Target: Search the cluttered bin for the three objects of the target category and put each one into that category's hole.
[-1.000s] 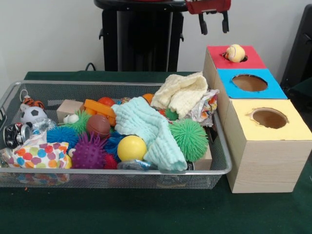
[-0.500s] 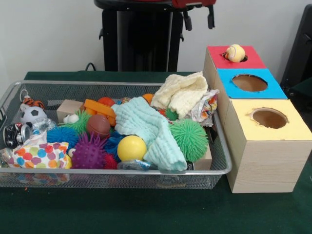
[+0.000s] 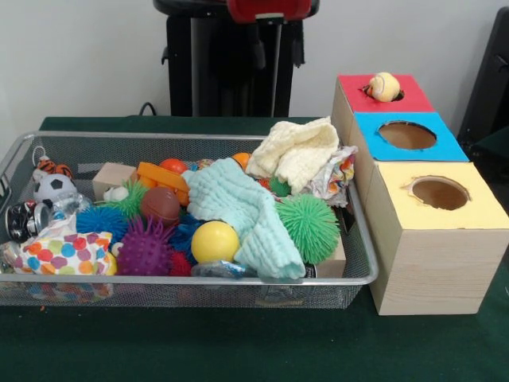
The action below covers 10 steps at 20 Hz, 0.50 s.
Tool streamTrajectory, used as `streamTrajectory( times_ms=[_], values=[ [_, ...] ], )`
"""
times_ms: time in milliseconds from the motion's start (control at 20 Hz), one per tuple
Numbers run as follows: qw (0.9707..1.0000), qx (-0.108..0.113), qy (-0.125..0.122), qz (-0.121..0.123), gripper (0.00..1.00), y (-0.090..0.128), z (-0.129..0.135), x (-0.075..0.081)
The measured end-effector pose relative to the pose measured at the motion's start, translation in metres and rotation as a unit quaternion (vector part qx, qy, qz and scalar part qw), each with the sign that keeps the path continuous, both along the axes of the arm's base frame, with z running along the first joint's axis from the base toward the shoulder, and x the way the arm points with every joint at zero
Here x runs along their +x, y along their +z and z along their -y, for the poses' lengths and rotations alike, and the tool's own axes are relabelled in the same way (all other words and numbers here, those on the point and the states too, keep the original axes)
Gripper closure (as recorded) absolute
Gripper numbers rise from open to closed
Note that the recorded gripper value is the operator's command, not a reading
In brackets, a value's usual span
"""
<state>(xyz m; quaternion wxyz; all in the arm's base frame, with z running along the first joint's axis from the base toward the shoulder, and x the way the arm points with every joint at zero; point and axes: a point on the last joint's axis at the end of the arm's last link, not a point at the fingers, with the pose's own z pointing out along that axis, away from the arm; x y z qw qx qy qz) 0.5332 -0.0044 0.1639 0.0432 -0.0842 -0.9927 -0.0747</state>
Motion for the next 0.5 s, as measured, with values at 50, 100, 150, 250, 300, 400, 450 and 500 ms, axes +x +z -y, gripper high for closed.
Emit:
streamTrajectory(
  times_ms=[50,100,150,250,300,400,450,500],
  values=[
    [1.0,-0.004,0.0,0.004,0.0,-0.001,0.006,0.003],
    [0.9999,-0.009,0.001,0.008,0.0,-0.002,0.016,0.008],
    [0.9999,-0.012,0.001,0.011,0.0,-0.003,0.022,0.01],
    [0.9996,-0.023,0.002,0.019,0.0,-0.007,0.041,0.017],
    [0.9995,-0.024,0.003,0.02,0.0,-0.008,0.044,0.017],
    [0.9991,-0.035,0.007,0.024,0.0,-0.013,0.061,0.02],
    [0.9988,-0.041,0.011,0.026,0.0,-0.017,0.07,0.021],
    [0.9985,-0.046,0.015,0.026,0.0,-0.02,0.075,0.021]
  ],
)
